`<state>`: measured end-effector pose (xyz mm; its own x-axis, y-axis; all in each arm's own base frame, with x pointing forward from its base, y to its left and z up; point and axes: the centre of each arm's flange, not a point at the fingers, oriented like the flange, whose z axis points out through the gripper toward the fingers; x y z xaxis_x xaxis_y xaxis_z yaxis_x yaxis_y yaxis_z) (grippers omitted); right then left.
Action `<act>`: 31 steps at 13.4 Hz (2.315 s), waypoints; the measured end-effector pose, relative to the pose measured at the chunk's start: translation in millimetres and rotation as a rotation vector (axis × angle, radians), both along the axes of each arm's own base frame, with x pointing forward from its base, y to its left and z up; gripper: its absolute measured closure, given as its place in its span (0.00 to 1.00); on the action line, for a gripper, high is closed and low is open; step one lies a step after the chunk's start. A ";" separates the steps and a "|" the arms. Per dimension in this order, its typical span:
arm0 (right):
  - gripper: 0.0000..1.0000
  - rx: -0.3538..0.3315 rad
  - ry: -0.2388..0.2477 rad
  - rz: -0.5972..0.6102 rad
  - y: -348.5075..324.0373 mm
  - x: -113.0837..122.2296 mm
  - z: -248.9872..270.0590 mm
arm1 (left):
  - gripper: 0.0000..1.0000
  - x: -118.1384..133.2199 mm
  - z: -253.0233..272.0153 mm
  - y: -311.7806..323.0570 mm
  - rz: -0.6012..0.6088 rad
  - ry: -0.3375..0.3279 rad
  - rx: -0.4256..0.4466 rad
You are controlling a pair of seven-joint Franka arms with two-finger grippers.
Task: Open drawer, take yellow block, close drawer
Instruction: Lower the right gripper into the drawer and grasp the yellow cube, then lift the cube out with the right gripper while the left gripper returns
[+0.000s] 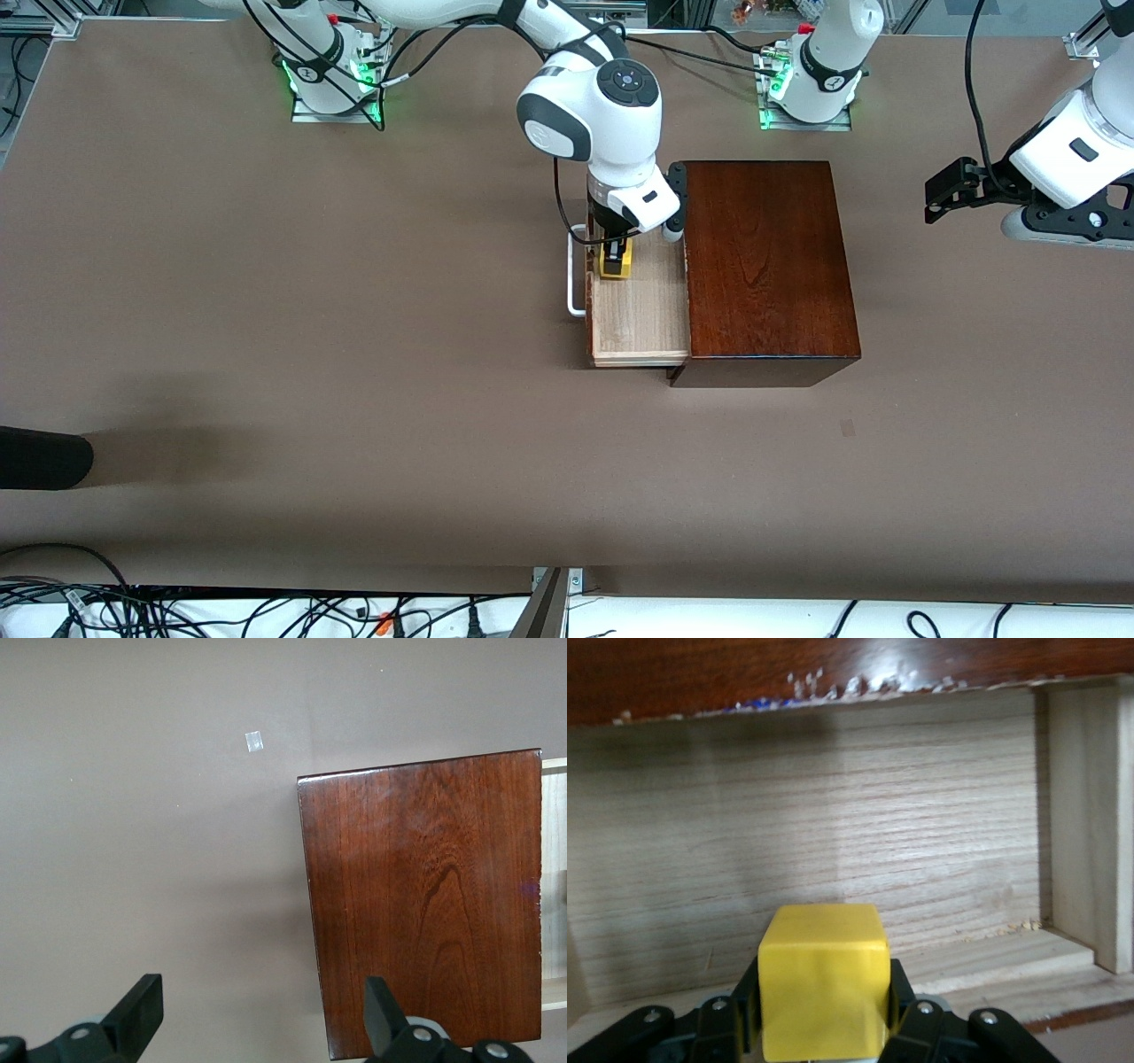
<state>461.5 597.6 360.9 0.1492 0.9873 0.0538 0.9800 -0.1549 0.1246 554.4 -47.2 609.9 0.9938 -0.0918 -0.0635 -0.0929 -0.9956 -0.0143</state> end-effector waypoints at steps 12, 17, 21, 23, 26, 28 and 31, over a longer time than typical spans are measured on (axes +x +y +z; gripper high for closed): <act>0.44 -0.119 0.068 -0.581 -182.1 108.1 139.3 | 0.00 -3.6 1.0 -33.8 -0.064 -0.003 -0.002; 0.44 -0.117 0.186 -0.742 -312.8 166.2 119.2 | 0.00 -12.4 -12.2 -113.3 -0.210 0.014 -0.008; 0.44 -0.101 0.227 -0.850 -384.3 168.2 99.5 | 0.00 -23.8 -19.1 -165.3 -0.308 0.022 -0.018; 0.44 -0.092 0.224 -0.878 -404.8 162.3 82.4 | 0.00 -30.3 -22.0 -195.9 -0.368 0.024 -0.029; 0.44 -0.078 0.240 -0.914 -426.4 154.5 71.3 | 0.00 -51.3 -28.7 -261.4 -0.495 0.024 -0.058; 0.44 -0.073 0.241 -0.938 -441.5 152.0 78.9 | 0.00 -63.7 -39.0 -303.2 -0.570 0.005 -0.086; 0.44 -0.064 0.246 -0.966 -462.3 143.3 99.2 | 0.00 -79.8 -59.8 -360.1 -0.706 -0.014 -0.132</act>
